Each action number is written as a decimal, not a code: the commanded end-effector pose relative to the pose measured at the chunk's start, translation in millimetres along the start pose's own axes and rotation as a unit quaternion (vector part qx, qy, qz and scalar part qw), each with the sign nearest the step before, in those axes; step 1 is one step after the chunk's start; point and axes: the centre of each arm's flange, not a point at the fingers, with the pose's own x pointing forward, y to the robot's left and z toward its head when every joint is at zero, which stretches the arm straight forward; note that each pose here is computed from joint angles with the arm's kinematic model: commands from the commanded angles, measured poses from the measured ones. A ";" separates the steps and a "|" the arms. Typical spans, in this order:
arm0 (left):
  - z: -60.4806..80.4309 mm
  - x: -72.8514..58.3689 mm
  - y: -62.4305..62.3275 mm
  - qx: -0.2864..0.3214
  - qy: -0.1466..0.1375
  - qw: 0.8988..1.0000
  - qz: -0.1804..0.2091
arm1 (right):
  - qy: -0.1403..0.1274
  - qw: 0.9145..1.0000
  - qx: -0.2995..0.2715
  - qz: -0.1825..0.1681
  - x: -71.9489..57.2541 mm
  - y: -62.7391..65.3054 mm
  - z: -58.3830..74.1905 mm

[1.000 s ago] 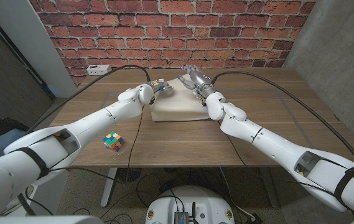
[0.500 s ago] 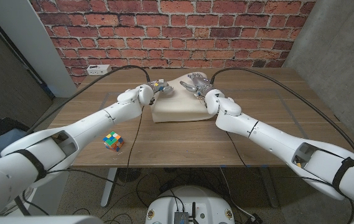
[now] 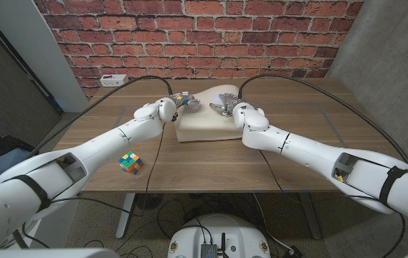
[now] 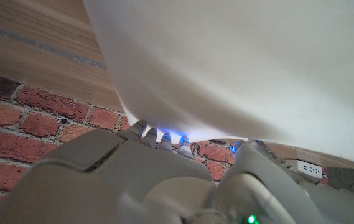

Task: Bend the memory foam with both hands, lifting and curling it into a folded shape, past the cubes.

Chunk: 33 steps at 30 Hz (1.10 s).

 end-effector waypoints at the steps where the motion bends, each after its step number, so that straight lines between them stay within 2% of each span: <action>1: -4.9 -10.5 10.8 -0.017 -0.012 0.999 0.038 | 0.031 0.997 -0.050 0.053 7.6 10.5 4.1; 10: -8.4 -20.2 17.8 -0.045 -0.038 0.995 0.081 | 0.040 0.995 -0.066 0.068 11.2 17.1 6.6; 15: -12.8 -26.6 20.4 -0.094 -0.059 0.990 0.089 | 0.041 0.994 -0.072 0.068 10.8 19.6 8.3; 21: -18.0 -36.7 22.1 -0.160 -0.095 0.975 0.121 | 0.042 0.994 -0.073 0.070 10.1 23.0 8.9; 24: -19.6 -41.4 23.4 -0.185 -0.110 0.970 0.112 | 0.041 0.994 -0.072 0.069 9.1 23.6 9.5; 30: -24.5 -52.3 21.9 -0.257 -0.149 0.946 0.129 | 0.038 0.994 -0.078 0.066 7.7 24.2 12.1; 33: -26.5 -56.0 21.1 -0.282 -0.167 0.937 0.122 | 0.036 0.994 -0.076 0.065 7.4 26.1 12.5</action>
